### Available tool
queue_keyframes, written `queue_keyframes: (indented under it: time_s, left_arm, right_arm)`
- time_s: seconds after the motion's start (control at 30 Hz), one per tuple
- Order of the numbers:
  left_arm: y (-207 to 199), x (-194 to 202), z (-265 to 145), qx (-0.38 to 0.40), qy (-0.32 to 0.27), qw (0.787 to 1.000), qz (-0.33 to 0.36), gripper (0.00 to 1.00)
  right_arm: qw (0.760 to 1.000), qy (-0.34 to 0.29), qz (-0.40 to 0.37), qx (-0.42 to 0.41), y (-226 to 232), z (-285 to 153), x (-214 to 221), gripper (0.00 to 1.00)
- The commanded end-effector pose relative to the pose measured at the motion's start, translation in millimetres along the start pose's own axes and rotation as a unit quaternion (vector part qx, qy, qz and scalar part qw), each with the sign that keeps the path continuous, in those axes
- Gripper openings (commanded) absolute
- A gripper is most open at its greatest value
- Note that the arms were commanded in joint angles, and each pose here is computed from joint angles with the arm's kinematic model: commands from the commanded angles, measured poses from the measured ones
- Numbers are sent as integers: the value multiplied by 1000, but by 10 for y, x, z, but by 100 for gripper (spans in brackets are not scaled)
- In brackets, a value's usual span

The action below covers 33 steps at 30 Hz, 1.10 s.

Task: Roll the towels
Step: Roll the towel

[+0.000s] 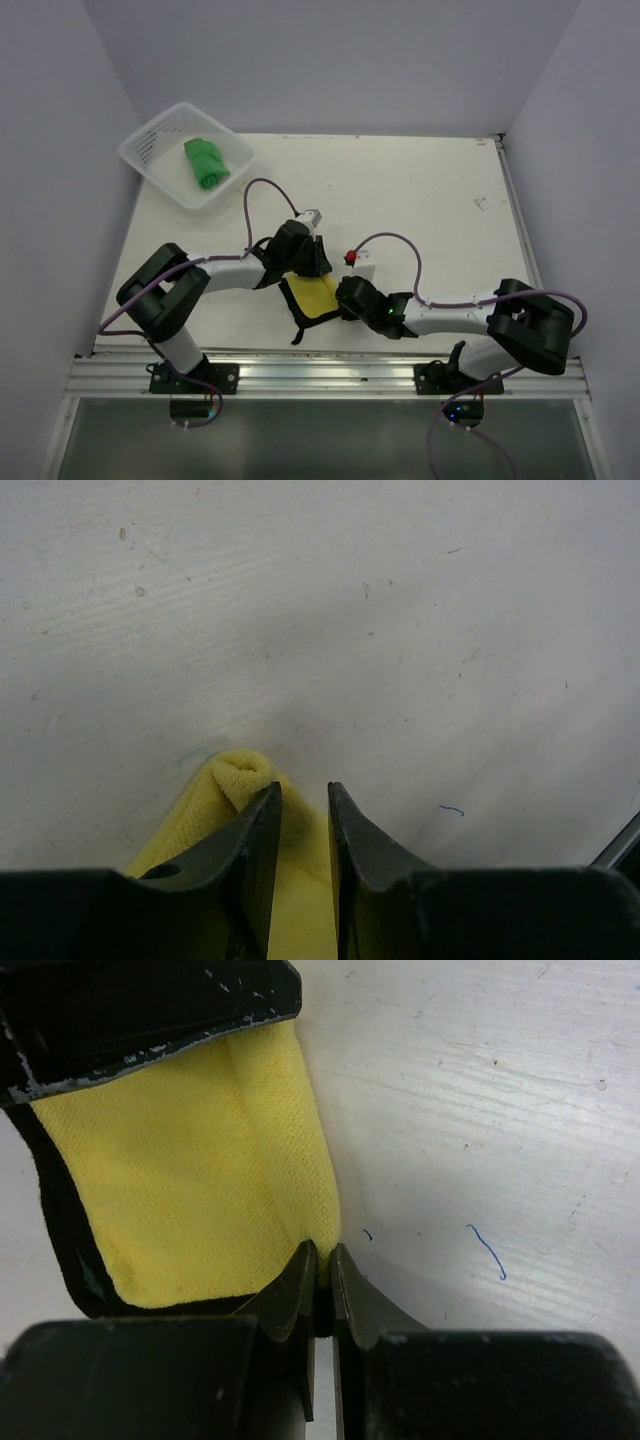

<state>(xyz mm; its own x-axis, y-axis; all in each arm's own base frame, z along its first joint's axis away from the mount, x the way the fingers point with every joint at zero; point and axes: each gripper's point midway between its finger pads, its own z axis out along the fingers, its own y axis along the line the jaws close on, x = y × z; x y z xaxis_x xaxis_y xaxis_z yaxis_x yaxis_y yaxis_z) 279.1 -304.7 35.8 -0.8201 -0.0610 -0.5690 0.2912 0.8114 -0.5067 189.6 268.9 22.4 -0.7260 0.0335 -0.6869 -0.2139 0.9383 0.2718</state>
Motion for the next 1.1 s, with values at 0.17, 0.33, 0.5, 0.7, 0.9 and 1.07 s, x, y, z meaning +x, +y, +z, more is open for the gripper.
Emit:
queue_keyframes:
  time_s: [0.17,0.33,0.5,0.7,0.9,1.07]
  left_arm:
    - [106,-85,-1,-28,-26,999,10,29]
    - [145,-50,5,-34,-24,999,6,29]
    - [138,-83,-11,-35,-28,999,6,29]
    - [129,-132,-35,-36,-33,999,7,29]
    - [135,-142,-94,-38,-40,998,5,29]
    - [83,-311,-224,-30,-62,998,6,30]
  right_arm:
    - [995,-16,-79,51,-31,-62,11,0]
    - [988,-29,-130,76,1,-101,23,0]
    - [977,-40,-179,105,78,-146,11,0]
    - [957,-56,-252,134,219,-193,-20,0]
    - [943,-44,-292,156,334,-176,16,0]
    - [944,-42,-289,155,321,-130,74,0]
